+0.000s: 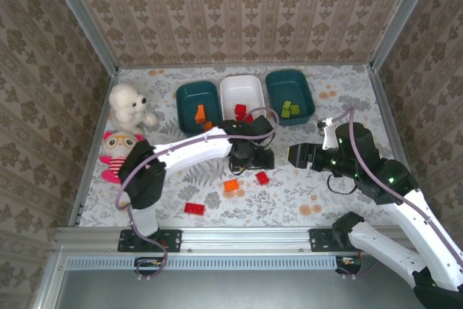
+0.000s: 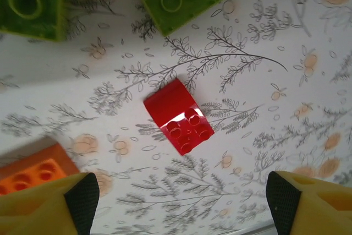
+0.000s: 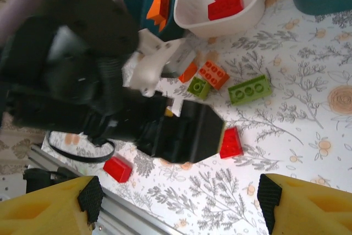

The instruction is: Sort the legos into containers by color

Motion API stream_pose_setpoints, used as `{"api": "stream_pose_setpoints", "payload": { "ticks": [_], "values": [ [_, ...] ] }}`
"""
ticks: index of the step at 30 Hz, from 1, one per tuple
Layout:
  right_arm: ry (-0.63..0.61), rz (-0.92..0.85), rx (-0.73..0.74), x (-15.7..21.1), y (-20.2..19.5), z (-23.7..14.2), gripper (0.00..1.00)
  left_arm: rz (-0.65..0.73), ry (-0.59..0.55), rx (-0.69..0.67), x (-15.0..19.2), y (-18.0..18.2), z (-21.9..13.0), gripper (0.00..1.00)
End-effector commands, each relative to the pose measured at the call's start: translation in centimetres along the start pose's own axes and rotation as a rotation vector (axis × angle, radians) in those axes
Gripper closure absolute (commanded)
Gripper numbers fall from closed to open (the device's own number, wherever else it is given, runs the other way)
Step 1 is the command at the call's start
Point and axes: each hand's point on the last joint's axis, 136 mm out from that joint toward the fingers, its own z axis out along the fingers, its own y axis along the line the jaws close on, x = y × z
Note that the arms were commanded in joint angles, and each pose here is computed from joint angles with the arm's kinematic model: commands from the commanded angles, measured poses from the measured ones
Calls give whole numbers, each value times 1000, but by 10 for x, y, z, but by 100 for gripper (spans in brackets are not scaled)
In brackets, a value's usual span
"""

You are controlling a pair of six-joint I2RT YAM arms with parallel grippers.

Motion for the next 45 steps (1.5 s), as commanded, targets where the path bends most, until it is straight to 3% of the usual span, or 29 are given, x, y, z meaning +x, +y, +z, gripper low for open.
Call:
{"api": "stream_pose_setpoints", "payload": {
  "ticks": [1,7,20,24,30,33,38,42,45],
  "values": [
    [45,12,-8,15,-2,-6,22,-204,56,-96,18,7,11,18],
    [29,10,-13,19,-2,-17,22,-354,57,-121,21,6,36,19],
    [28,3,-11,23,-4,-22,21,-395,60,-184,17,4,74,32],
    [31,2,-9,22,-4,-20,21,-381,42,-200,13,6,77,51],
    [33,10,-7,20,-4,-17,21,-342,22,-210,7,10,80,71],
    [29,11,-6,18,-3,-17,21,-287,-31,-212,-6,7,63,74],
    [1,5,15,7,-1,-25,21,-145,-171,-205,-47,-4,-2,75],
    [-18,-5,28,-4,2,-26,21,-86,-257,-127,-96,-1,-47,75],
    [-25,2,32,-13,5,-20,21,-37,-287,-50,-136,0,-61,76]
  ]
}}
